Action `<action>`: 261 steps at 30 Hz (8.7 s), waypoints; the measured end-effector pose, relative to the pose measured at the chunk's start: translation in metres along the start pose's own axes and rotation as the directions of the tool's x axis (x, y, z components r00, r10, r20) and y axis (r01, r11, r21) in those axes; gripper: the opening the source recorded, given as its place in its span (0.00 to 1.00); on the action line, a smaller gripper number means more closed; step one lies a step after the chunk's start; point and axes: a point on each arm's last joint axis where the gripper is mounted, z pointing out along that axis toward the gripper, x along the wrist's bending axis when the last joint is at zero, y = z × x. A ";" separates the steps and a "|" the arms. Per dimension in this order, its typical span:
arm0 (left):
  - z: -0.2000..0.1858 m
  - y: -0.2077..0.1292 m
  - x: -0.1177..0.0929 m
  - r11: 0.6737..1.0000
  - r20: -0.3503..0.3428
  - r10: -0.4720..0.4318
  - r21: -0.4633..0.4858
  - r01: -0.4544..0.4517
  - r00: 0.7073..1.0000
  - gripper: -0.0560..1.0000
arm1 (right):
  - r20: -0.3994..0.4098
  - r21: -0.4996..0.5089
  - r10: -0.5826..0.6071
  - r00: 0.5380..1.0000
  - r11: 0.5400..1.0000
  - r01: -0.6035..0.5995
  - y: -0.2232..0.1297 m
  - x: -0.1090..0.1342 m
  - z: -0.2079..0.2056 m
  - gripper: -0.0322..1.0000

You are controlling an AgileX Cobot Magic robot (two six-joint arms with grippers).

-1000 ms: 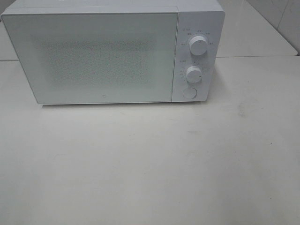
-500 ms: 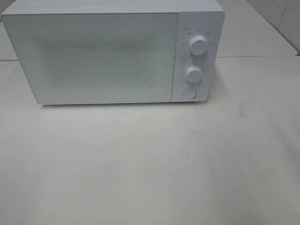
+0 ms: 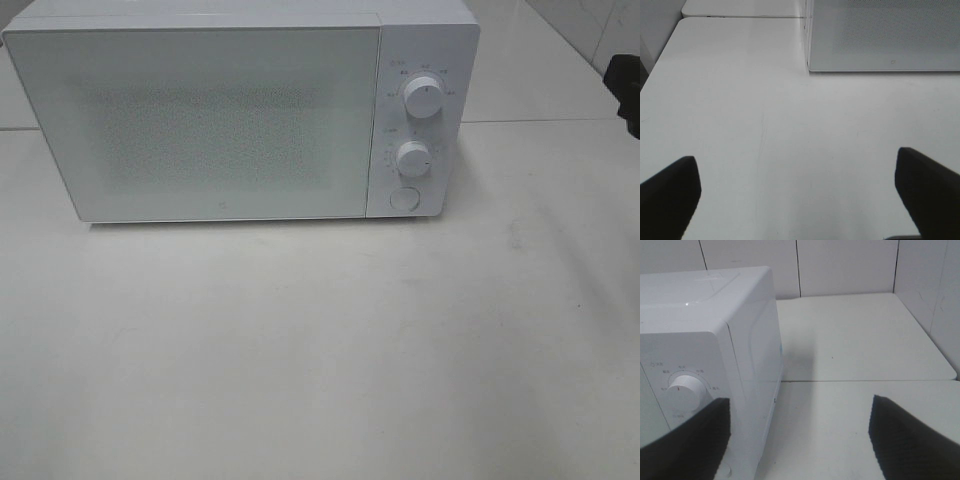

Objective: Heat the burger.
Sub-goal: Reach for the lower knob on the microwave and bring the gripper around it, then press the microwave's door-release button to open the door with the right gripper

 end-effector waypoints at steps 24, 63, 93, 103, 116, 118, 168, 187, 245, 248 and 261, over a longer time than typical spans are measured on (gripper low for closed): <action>0.000 0.000 0.000 1.000 0.000 0.000 0.000 0.000 1.000 0.98 | 0.095 -0.069 -0.023 0.995 0.997 0.030 -0.070 0.029 0.028 0.76; 0.000 0.000 0.000 1.000 0.000 0.000 0.000 0.000 1.000 0.98 | 0.057 0.052 -0.087 0.995 0.995 0.084 -0.109 0.128 0.061 0.76; 0.000 0.000 0.000 1.000 0.000 0.000 0.000 0.000 1.000 0.98 | 0.090 0.004 -0.089 0.992 0.996 0.089 -0.117 0.137 0.128 0.76; 0.000 0.000 0.000 1.000 0.000 0.000 0.000 0.000 1.000 0.98 | 0.114 0.008 -0.067 0.991 0.998 0.066 -0.128 0.137 0.149 0.76; 0.000 0.000 0.000 1.000 0.000 0.000 0.000 0.000 1.000 0.98 | 0.117 0.020 -0.070 0.991 0.997 0.068 -0.134 0.136 0.151 0.67; 0.000 0.000 0.000 1.000 0.000 0.000 0.000 0.000 1.000 0.98 | 0.117 0.020 -0.070 0.991 0.997 0.068 -0.134 0.136 0.151 0.60; 0.000 0.000 0.000 1.000 0.000 0.000 0.000 0.000 1.000 0.98 | 0.079 -0.059 0.660 0.748 0.752 -0.657 -0.134 0.136 0.152 0.46; 0.000 0.000 0.000 1.000 0.000 0.000 0.000 0.000 1.000 0.98 | 0.039 -0.085 0.945 0.325 0.327 -0.941 -0.136 0.135 0.152 0.47; 0.000 0.000 0.000 1.000 0.000 0.000 0.000 0.000 1.000 0.98 | 0.021 -0.100 0.999 0.045 0.046 -0.994 -0.137 0.136 0.152 0.61; 0.000 0.000 0.000 1.000 0.000 0.000 0.000 0.000 1.000 0.98 | 0.027 -0.092 0.998 0.059 0.061 -0.994 -0.138 0.136 0.150 0.69; 0.000 0.000 0.000 1.000 0.000 0.000 0.000 0.000 1.000 0.98 | 0.063 0.076 0.950 0.305 0.300 -0.951 -0.127 0.136 0.125 0.75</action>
